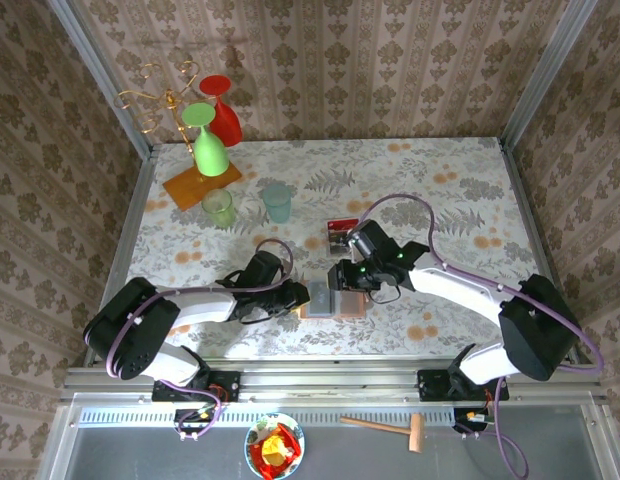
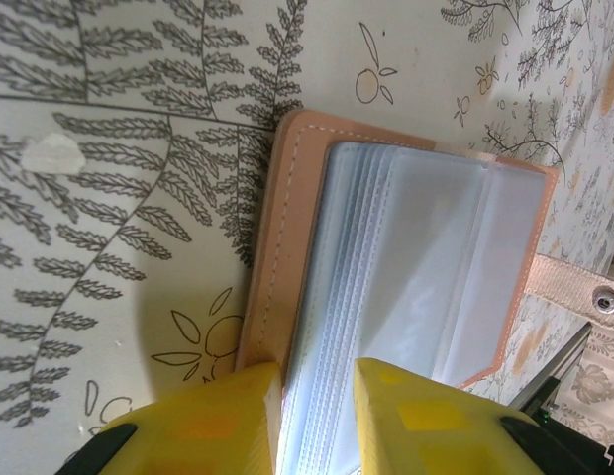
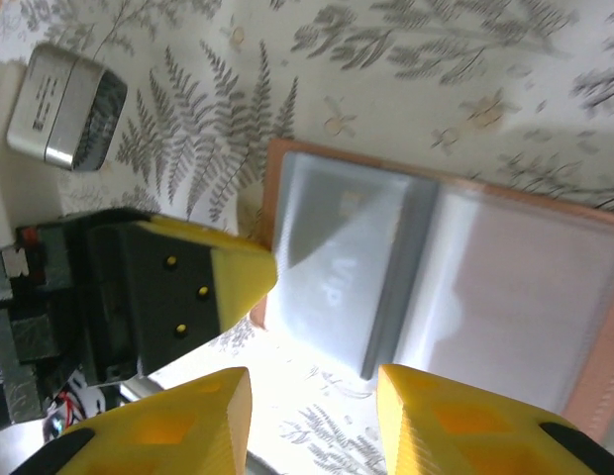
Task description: Take the credit cards out of the card holder
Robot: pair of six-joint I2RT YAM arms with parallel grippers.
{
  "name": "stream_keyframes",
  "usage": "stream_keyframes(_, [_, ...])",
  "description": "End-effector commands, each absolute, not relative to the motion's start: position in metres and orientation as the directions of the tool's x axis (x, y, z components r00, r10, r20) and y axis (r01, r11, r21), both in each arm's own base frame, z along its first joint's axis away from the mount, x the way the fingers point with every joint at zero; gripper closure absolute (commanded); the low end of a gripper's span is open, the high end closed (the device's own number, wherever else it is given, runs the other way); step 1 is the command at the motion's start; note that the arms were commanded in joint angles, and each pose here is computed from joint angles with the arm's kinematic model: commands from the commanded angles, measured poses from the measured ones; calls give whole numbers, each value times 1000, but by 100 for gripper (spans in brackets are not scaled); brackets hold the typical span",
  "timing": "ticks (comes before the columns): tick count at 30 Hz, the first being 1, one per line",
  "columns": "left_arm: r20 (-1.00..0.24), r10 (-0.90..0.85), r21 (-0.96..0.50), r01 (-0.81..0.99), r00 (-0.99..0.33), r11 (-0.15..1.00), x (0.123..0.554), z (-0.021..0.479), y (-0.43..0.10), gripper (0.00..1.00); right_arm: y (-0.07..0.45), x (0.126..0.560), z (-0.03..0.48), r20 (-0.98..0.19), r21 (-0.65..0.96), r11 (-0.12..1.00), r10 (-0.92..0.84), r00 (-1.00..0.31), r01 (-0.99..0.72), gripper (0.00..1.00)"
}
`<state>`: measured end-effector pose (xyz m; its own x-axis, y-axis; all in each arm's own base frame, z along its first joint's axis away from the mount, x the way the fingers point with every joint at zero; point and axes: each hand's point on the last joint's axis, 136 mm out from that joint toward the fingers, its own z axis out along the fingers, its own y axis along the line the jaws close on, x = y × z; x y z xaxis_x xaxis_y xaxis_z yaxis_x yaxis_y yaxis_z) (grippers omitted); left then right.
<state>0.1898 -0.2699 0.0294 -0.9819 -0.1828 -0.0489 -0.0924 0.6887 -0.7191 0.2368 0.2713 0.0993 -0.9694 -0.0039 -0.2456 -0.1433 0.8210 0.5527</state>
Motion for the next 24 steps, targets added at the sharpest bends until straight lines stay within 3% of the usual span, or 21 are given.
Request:
stream_keyframes(1, [-70, -204, -720, -92, -976, 688, 191, 37, -268, 74, 290, 229, 101, -182, 596, 795, -5, -983, -115, 60])
stream_keyframes(24, [-22, -202, -690, -131, -979, 711, 178, 14, -258, 87, 318, 233, 63, -78, 578, 816, 38, -996, -14, 72])
